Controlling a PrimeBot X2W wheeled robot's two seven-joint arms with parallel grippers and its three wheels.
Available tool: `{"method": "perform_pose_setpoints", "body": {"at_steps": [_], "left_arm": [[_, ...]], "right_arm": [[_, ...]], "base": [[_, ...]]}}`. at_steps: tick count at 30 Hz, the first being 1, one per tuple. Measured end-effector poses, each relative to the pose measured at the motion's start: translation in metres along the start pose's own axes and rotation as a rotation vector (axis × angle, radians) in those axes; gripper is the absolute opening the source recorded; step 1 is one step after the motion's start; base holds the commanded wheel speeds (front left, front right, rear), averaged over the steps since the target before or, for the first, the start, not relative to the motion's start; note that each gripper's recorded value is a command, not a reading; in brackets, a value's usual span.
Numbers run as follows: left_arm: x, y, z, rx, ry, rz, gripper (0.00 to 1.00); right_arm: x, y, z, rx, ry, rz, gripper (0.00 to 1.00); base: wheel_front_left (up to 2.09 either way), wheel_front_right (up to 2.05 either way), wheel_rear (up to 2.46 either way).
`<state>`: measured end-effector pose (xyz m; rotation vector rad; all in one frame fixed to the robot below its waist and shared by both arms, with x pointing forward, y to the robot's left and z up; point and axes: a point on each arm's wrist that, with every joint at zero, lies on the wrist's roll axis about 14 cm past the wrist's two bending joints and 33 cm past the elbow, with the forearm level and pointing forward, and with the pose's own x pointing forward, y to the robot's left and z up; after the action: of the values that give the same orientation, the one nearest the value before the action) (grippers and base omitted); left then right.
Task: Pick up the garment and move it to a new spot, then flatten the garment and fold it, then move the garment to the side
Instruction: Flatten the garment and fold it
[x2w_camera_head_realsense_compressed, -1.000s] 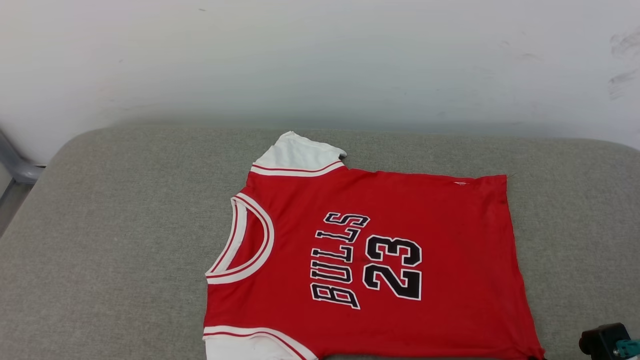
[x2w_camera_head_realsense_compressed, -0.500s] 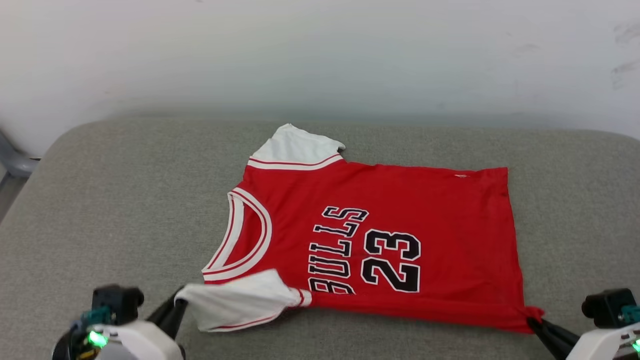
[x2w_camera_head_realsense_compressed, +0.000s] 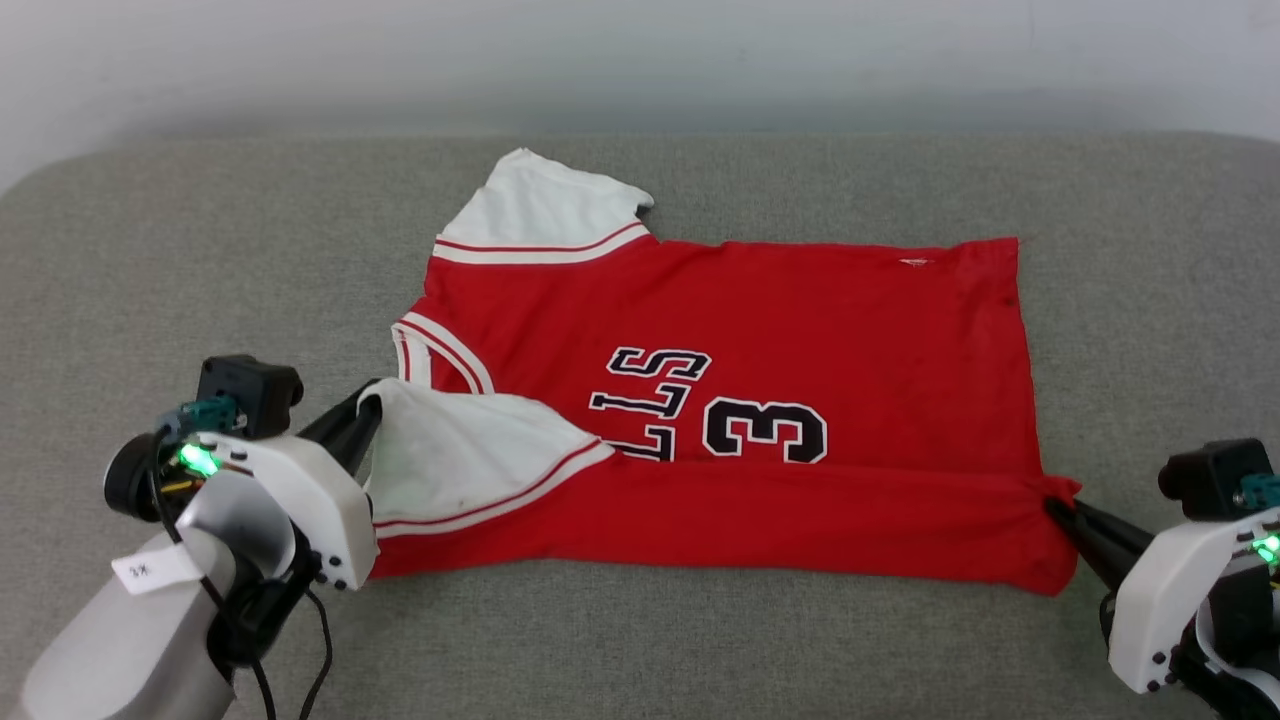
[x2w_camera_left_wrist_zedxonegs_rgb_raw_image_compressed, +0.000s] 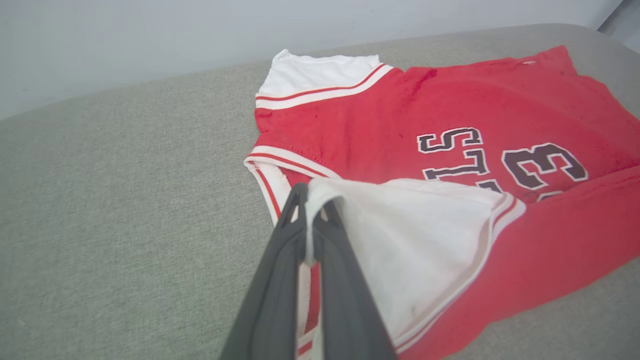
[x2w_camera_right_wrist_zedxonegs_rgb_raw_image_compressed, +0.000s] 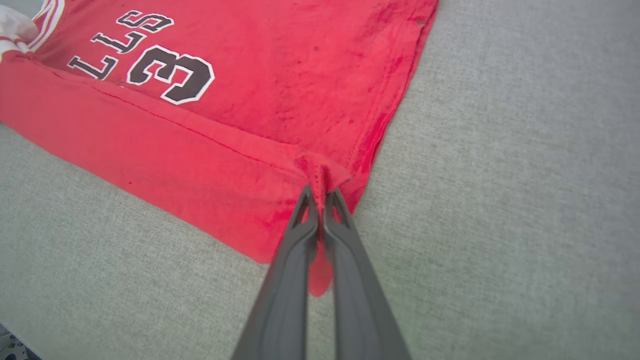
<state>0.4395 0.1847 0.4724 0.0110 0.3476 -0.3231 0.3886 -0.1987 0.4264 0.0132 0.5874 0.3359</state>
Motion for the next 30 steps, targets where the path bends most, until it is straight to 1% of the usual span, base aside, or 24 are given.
{"method": "perform_pose_setpoints", "body": {"at_steps": [4, 9, 13, 18, 19, 20, 21, 30], "left_arm": [[0.027, 0.006, -0.012, 0.012, 0.051, -0.007, 0.00], [0.048, 0.015, -0.046, 0.003, 0.158, -0.003, 0.00], [0.057, 0.016, -0.071, -0.010, 0.223, -0.008, 0.00], [0.059, 0.015, -0.076, -0.016, 0.229, -0.009, 0.00], [0.059, 0.015, -0.076, -0.016, 0.229, -0.009, 0.27], [0.057, 0.016, -0.072, -0.004, 0.217, -0.006, 1.00], [0.057, 0.016, -0.072, -0.004, 0.217, -0.006, 1.00], [0.036, 0.027, -0.034, 0.030, 0.188, 0.014, 1.00]], "right_arm": [[0.016, -0.009, -0.003, 0.004, 0.027, -0.012, 0.00], [0.033, -0.015, -0.017, 0.008, 0.079, -0.013, 0.00], [0.041, -0.017, -0.026, 0.010, 0.108, -0.012, 0.00], [0.043, -0.017, -0.025, 0.014, 0.102, -0.011, 0.00], [0.043, -0.017, -0.025, 0.014, 0.102, -0.011, 0.29], [0.041, -0.017, -0.021, 0.014, 0.082, -0.015, 0.80], [0.041, -0.017, -0.021, 0.014, 0.082, -0.015, 1.00], [0.021, -0.006, 0.006, -0.016, -0.021, -0.006, 1.00]], "base": [[0.00, 0.00, 0.00], [0.00, 0.00, 0.00], [0.00, 0.00, 0.00], [0.00, 0.00, 0.00], [0.00, 0.00, 0.00], [0.00, 0.00, 0.00], [0.00, 0.00, 0.00], [0.00, 0.00, 0.00]]}}
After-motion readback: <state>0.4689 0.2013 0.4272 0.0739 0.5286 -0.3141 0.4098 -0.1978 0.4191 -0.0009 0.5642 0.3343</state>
